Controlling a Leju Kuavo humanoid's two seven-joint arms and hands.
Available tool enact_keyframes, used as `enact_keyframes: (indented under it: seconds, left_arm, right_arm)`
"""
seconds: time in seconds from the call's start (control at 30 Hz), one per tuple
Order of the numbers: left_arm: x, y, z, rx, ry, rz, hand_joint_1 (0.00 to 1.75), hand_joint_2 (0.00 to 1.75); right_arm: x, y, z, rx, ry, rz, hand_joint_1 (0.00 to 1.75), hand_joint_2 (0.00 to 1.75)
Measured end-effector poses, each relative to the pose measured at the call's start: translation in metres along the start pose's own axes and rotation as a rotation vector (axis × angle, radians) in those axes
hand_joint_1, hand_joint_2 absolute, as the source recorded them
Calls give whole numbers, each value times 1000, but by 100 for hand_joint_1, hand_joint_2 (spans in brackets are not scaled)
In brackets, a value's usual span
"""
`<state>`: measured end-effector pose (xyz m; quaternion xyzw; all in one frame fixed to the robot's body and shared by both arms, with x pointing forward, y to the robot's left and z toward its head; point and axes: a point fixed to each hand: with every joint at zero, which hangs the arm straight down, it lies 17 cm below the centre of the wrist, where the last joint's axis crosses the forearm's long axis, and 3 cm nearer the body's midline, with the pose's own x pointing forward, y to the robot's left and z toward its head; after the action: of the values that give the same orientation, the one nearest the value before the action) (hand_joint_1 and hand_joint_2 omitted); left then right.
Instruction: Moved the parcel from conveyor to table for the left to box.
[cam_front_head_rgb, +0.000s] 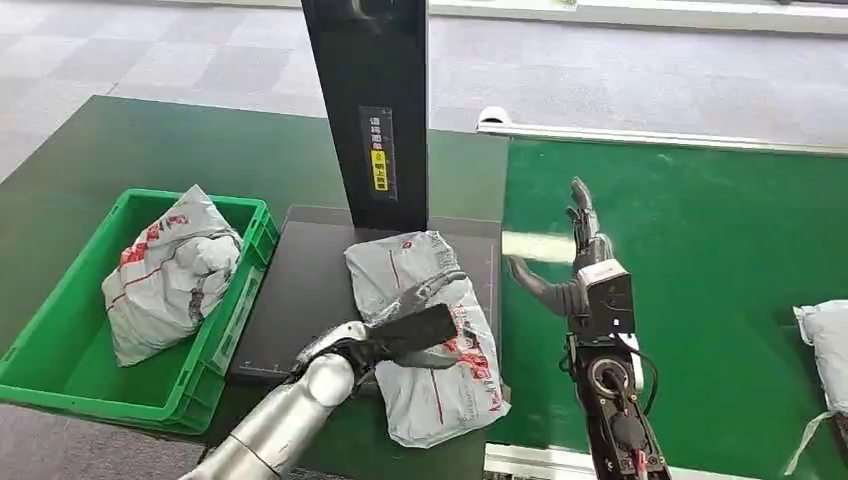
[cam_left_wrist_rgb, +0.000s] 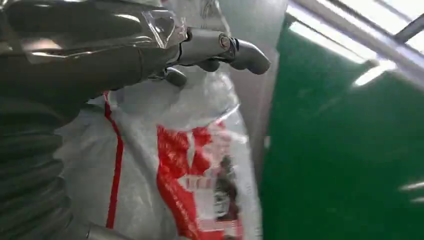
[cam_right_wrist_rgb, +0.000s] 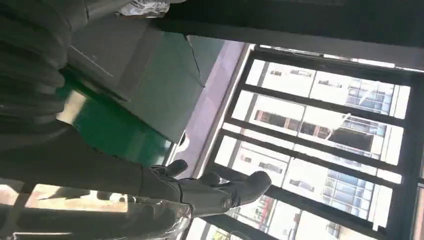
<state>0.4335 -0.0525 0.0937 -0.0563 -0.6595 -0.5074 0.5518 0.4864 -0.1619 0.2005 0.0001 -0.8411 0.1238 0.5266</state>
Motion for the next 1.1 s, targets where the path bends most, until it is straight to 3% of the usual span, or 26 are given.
enact_keyframes:
  seconds: [0.1, 0.3, 0.4, 0.57, 0.6, 0.63, 0.67, 0.87, 1.1]
  left_arm:
    - [-21, -22, -3, -75, 68, -131, 0, 175]
    - [-31, -27, -7, -116, 97, -186, 0, 175]
    - [-47, -34, -4, -189, 158, -308, 0, 175]
    - [-54, -39, -4, -229, 168, -377, 3, 175]
    - [-54, -39, -4, -235, 169, -381, 44, 175]
    - [-55, -40, -4, -242, 171, -386, 140, 175]
    - [-55, -41, -4, -250, 171, -388, 168, 175]
    - [-47, -46, -4, -242, 116, -381, 175, 175]
    - [-17, -30, -5, -75, 9, -177, 175, 175]
  right_arm:
    - [0, 0, 2, -4, 2, 2, 0, 175]
    - [0, -4, 3, -19, 8, -1, 0, 175]
    - [-1, -5, 3, -18, 10, 3, 0, 175]
    - [-4, -8, 9, -28, 21, 8, 0, 175]
    - [-4, -9, 10, -30, 21, 8, 0, 175]
    - [-4, -10, 11, -33, 22, 9, 0, 175]
    - [-5, -10, 12, -33, 23, 9, 0, 175]
    - [-4, -12, 15, -40, 23, 10, 0, 175]
    - [-1, -17, 25, -50, 25, 10, 0, 175]
